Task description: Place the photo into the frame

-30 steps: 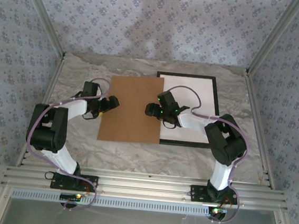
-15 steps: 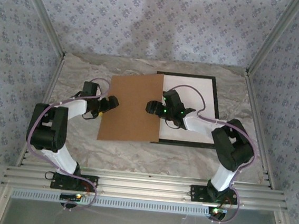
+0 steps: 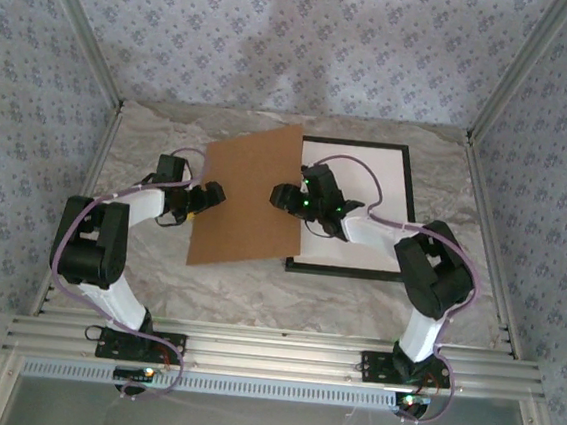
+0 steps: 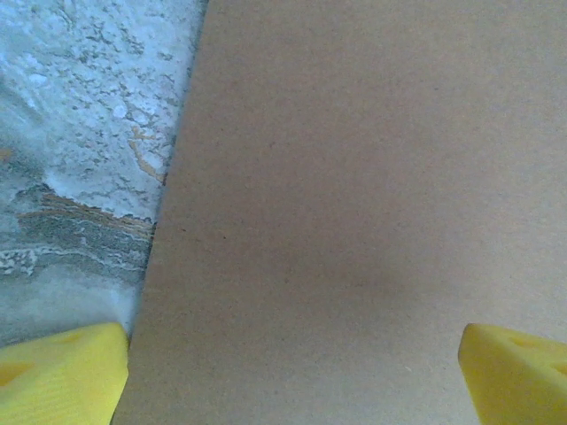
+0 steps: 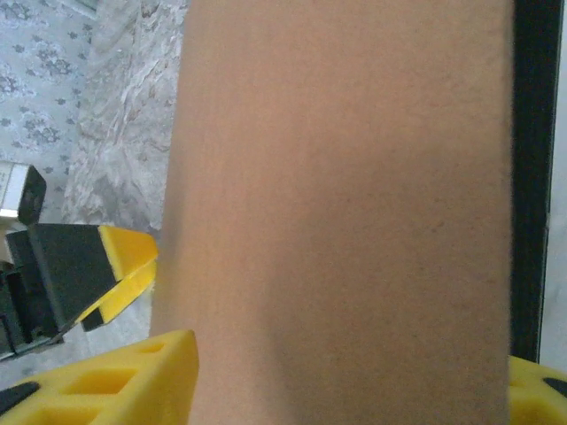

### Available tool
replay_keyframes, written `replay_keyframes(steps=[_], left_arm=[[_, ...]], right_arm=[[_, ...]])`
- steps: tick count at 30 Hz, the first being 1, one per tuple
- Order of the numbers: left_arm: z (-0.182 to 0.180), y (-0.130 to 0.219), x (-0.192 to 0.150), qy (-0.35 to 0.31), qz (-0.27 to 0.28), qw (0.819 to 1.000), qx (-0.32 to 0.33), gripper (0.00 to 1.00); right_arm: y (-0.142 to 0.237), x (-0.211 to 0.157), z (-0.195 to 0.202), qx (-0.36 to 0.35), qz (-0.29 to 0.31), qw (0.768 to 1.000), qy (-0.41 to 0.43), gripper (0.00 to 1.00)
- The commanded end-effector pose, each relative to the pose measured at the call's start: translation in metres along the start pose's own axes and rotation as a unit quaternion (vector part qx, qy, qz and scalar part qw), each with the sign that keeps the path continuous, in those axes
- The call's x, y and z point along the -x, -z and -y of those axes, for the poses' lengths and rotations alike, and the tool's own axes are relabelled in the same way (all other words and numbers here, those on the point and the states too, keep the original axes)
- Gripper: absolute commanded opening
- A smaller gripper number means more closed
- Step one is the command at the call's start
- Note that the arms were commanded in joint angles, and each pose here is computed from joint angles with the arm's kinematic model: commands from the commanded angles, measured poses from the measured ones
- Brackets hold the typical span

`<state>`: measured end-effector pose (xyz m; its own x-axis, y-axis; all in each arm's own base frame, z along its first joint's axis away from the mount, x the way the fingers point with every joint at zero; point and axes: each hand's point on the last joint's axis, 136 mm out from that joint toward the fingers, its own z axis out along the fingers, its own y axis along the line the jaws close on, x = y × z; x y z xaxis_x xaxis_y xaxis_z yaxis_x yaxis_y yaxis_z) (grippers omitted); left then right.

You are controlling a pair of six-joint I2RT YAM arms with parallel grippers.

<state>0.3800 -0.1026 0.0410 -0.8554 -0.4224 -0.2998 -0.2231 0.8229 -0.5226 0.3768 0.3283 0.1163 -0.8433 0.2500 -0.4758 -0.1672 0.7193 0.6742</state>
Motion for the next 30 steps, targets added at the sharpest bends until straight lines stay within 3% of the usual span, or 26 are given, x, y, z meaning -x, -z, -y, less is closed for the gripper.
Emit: replay_keyframes(steps=[1,8,13,18,22,30], left_arm=[[-0.006,-0.013,-0.046,0.021,-0.087,0.996,-0.009,0.96],[-0.006,-0.012,-0.045,0.021,-0.085,0.996,-0.008,0.96],[0.000,-0.006,-0.039,0.015,-0.078,0.997,-0.008,0.96],[0.014,0.009,-0.022,-0.007,-0.054,0.999,-0.004,0.96],[0.036,0.020,-0.013,-0.047,-0.037,0.998,0.007,0.96],[0.102,0.013,-0.019,-0.162,-0.031,0.986,0.028,0.95]], right_arm=[[0.004,-0.017,-0.065,0.124,-0.042,0.991,0.011,0.51],[0.019,-0.005,-0.054,0.124,-0.031,0.992,-0.005,0.30],[0.035,0.014,-0.042,0.129,-0.024,0.991,-0.015,0.01],[0.074,0.054,-0.031,0.126,0.003,0.992,-0.006,0.00],[0.130,0.097,-0.026,0.114,0.043,0.992,0.018,0.00],[0.269,0.168,-0.013,0.062,0.216,0.974,0.038,0.00]])
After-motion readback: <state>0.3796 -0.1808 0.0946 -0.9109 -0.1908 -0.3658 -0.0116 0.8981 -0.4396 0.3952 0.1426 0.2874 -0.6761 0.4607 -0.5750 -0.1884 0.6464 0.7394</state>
